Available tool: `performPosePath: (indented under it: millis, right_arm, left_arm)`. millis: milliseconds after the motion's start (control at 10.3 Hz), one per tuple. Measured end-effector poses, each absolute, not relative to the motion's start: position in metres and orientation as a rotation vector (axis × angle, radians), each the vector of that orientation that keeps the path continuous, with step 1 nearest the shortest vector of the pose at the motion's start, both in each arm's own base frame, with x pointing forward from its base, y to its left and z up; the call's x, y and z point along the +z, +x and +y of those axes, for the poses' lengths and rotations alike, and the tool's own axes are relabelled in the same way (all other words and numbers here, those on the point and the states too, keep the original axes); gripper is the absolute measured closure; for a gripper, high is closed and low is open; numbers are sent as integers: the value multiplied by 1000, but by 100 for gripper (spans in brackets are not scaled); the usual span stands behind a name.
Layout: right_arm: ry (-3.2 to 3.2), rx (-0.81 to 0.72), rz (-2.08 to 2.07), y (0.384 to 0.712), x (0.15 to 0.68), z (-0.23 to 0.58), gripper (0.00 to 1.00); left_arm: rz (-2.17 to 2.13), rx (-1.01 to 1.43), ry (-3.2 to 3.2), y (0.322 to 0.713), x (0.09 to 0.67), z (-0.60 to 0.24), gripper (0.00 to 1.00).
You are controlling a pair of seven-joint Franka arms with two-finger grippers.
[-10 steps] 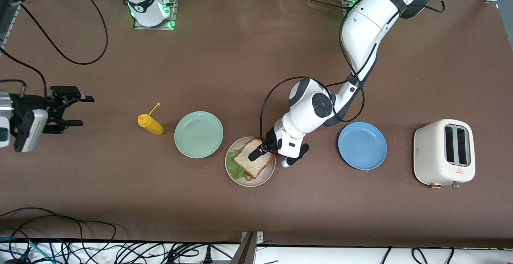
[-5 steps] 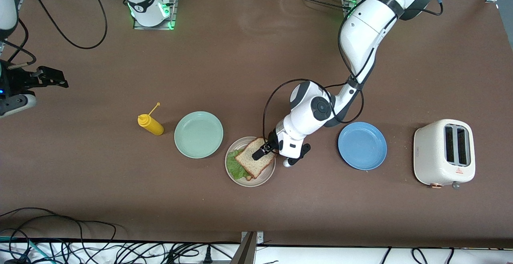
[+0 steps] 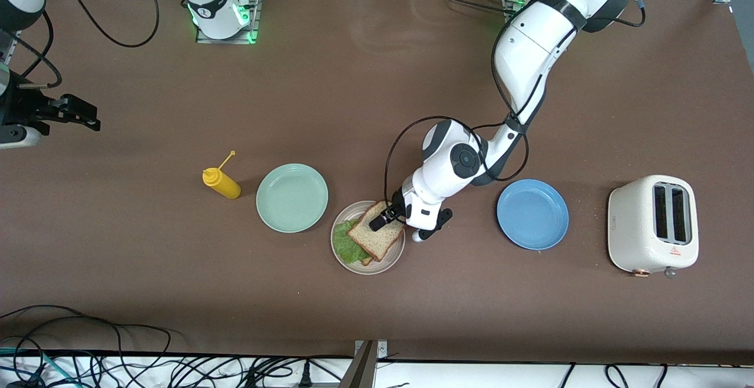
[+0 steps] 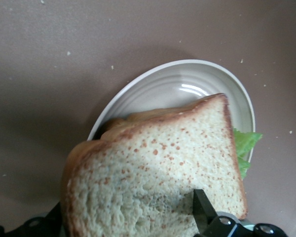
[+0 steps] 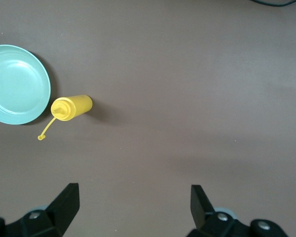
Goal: Make sandwich on beige plate with both arms
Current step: 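Lay the toast on the lettuce while the right gripper withdraws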
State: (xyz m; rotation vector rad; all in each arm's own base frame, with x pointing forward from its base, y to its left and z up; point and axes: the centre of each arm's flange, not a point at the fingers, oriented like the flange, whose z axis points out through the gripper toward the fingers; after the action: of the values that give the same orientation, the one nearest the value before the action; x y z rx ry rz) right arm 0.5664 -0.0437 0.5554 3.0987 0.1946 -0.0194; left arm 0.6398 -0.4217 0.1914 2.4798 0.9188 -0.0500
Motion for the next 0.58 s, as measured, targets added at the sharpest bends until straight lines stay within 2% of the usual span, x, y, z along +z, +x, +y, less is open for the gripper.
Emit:
performPosePath:
  millis: [290, 484, 581]
  right_arm:
    - [3207, 128, 104, 566, 559, -53, 0]
    - [3217, 115, 90, 564, 563, -57, 0]
    - [3192, 57, 111, 559, 567, -57, 0]
  left_arm:
    - [924, -68, 2503, 645, 195, -416, 0]
    - [924, -78, 2514, 646, 199, -414, 0]
    - [921, -98, 2528, 646, 202, -413, 0]
